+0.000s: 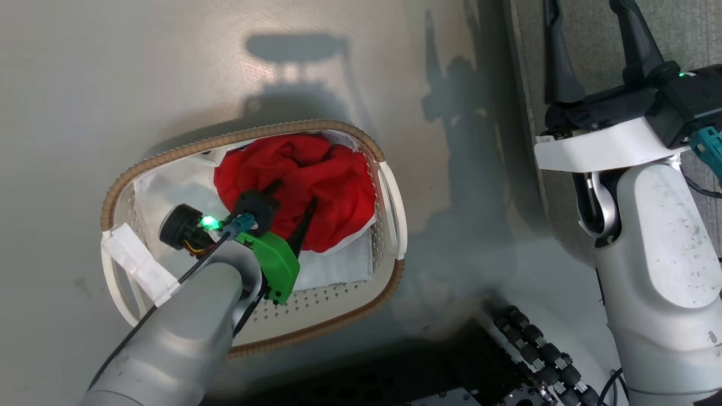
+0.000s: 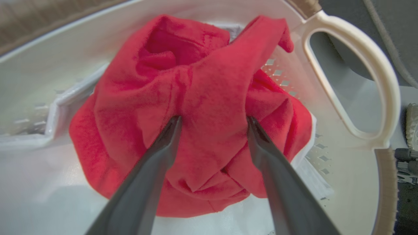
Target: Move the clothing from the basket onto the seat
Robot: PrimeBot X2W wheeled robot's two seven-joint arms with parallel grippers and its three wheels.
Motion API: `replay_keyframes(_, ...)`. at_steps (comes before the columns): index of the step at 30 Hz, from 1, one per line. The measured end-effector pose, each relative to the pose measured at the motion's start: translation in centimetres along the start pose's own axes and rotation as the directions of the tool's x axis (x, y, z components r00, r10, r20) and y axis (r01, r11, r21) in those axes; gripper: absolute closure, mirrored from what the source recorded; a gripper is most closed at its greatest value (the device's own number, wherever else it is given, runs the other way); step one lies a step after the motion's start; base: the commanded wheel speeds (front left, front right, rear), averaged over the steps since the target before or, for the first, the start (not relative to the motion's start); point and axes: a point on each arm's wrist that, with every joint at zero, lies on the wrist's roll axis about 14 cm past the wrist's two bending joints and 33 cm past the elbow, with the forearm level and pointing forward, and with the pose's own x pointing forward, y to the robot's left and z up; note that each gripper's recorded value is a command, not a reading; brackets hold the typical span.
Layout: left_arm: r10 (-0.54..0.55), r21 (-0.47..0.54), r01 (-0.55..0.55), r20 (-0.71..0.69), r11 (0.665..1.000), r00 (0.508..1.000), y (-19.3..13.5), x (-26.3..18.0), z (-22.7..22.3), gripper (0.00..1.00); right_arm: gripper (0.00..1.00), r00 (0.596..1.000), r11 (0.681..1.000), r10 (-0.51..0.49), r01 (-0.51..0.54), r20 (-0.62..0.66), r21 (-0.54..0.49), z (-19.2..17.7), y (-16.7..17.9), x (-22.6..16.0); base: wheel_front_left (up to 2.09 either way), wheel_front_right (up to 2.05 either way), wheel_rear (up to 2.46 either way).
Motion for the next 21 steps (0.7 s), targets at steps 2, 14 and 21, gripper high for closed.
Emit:
replay_keyframes(2, -0.001, 0.028, 0.001, -0.01, 1.0, 1.0, 0.4, 0.4, -0.2, 0.0, 0.0, 1.0, 1.0, -0.004, 0.004, -0.007, -0.002, -0.5, -0.2, 0.0, 0.0, 0.0, 0.0)
replay_keyframes(14, 0.008, 0.07, -0.005, -0.041, 0.998, 0.999, 1.4, 1.4, -1.4, 0.0, 0.0, 0.999, 1.0, -0.012, 0.012, -0.045, -0.006, -2.9, -0.4, 0.1, 0.0, 0.0, 0.0)
replay_keyframes(21, 0.013, 0.094, -0.008, -0.061, 0.996, 0.998, 1.5, 1.2, -1.9, 0.83, 0.0, 0.998, 1.0, -0.012, 0.011, -0.055, -0.009, -3.3, -0.3, -0.1, 0.0, 0.0, 0.0)
